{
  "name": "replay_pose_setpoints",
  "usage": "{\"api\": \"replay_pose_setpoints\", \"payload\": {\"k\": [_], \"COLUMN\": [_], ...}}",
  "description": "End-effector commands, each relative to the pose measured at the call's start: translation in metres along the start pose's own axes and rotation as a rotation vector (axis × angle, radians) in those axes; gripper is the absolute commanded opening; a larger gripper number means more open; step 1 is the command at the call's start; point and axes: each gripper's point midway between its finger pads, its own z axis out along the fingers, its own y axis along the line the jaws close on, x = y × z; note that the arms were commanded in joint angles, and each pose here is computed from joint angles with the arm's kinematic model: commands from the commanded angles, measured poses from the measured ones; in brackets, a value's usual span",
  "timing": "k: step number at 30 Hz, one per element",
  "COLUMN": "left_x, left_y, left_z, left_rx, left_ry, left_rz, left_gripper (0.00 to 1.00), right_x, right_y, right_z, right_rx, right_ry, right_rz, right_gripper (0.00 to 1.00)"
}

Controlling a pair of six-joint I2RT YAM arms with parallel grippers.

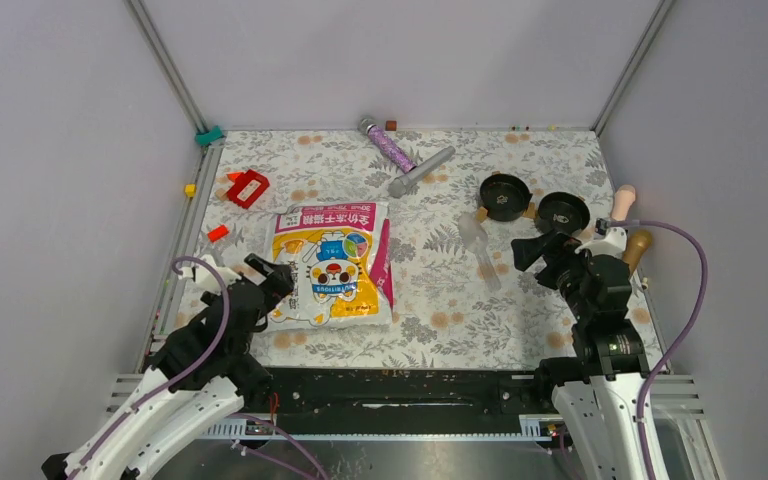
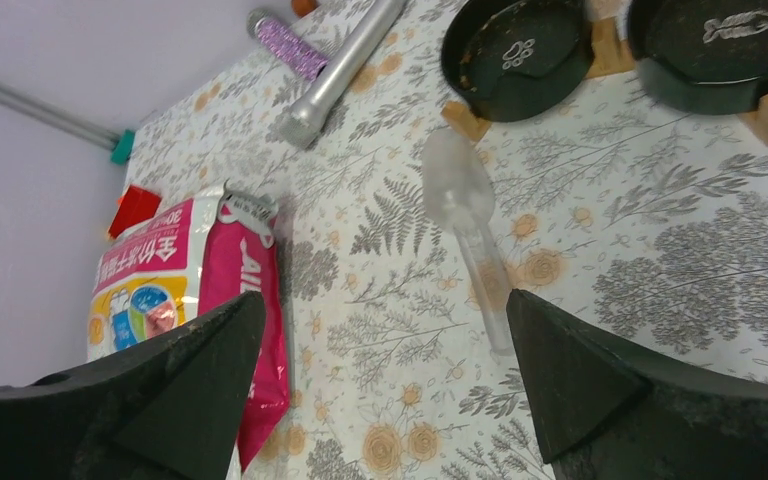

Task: Serve the pet food
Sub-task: Adjust the pet food bag at the center of the board.

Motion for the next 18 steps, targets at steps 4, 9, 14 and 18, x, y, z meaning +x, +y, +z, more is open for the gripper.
{"api": "replay_pose_setpoints", "payload": {"k": [4, 9, 14, 18], "left_x": [0.018, 0.034, 0.059, 0.082], "left_y": [0.021, 0.041, 0.038, 0.017], "left_z": [0.014, 0.03, 0.059, 0.072], "left_rx": [-0.086, -0.19, -0.155, 0.029], "left_ry": [-0.004, -0.007, 0.066, 0.134], "left_rz": [-0.058, -0.045, -0.052, -0.071], "left_gripper": [0.99, 0.99, 0.99, 0.99], "right_x": [0.017, 0.027, 0.034, 0.038], "right_y": [0.038, 0.059, 0.06, 0.065], "right_z": [0.002, -0.001, 0.001, -0.001], "right_rx": [-0.265, -0.411, -0.423, -0.447], "right_ry": [0.053, 0.084, 0.131, 0.173], "right_rz": [-0.041, -0.019, -0.016, -0.015], "right_gripper": [0.99, 0.99, 0.99, 0.99]}}
